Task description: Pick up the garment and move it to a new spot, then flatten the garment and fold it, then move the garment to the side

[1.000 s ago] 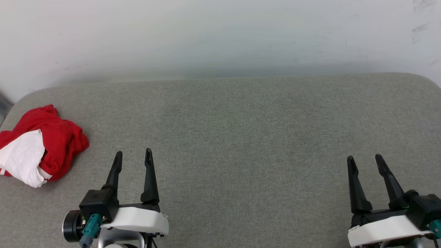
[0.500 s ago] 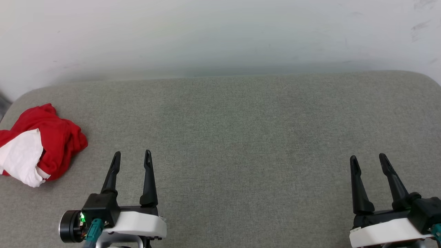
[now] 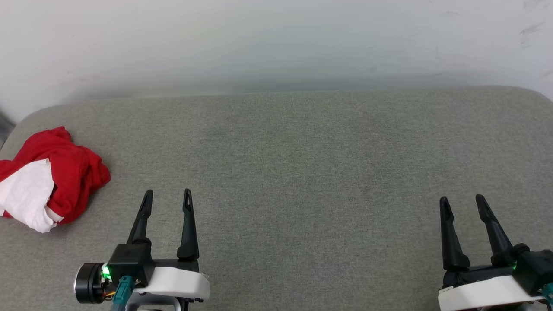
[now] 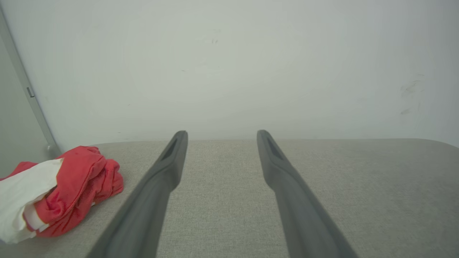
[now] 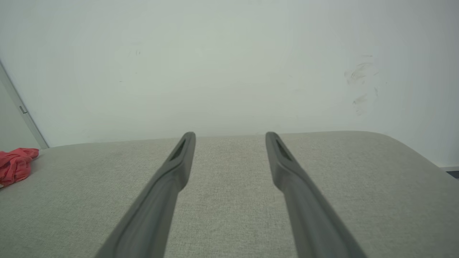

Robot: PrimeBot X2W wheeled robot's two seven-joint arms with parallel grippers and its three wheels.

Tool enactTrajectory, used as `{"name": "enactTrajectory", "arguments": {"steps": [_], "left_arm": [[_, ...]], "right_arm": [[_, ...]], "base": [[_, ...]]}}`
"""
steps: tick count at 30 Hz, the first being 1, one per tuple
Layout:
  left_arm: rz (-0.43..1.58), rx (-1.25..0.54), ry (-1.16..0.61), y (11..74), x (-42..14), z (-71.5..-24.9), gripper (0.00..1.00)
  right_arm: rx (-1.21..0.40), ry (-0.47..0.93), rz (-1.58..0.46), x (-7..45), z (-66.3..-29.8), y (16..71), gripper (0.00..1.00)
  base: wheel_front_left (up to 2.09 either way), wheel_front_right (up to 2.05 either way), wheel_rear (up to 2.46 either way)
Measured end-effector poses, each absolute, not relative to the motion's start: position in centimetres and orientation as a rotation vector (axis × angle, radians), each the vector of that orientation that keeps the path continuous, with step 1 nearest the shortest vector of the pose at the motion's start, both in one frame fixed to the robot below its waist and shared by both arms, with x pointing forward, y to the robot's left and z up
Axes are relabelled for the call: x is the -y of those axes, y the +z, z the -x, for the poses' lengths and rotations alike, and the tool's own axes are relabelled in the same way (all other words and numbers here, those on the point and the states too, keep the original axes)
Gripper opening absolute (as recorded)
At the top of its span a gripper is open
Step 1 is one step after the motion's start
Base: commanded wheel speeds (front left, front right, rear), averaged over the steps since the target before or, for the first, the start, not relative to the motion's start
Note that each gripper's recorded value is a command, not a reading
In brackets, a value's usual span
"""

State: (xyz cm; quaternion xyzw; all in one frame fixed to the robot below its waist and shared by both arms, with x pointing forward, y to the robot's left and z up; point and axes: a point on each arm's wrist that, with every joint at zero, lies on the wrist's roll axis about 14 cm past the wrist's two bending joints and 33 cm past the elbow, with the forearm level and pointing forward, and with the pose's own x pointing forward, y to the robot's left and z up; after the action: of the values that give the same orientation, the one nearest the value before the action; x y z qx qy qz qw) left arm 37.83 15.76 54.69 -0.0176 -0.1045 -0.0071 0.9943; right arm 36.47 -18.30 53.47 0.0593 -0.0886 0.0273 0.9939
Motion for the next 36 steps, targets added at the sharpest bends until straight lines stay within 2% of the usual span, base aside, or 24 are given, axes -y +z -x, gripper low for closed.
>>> {"name": "enactTrajectory", "arguments": {"steps": [14, 36], "left_arm": [[0.039, 0.194, 0.018, 54.2, -16.7, -37.7, 1.00], [0.037, 0.185, 0.307, 54.1, -25.5, -33.2, 1.00]], "right_arm": [[0.156, 0.088, -0.141, 17.1, -37.1, 52.8, 1.00], [0.122, 0.357, -0.126, 7.9, -40.5, 51.7, 1.00]], "base": [[0.00, 0.00, 0.00], [0.00, 0.00, 0.00]]}}
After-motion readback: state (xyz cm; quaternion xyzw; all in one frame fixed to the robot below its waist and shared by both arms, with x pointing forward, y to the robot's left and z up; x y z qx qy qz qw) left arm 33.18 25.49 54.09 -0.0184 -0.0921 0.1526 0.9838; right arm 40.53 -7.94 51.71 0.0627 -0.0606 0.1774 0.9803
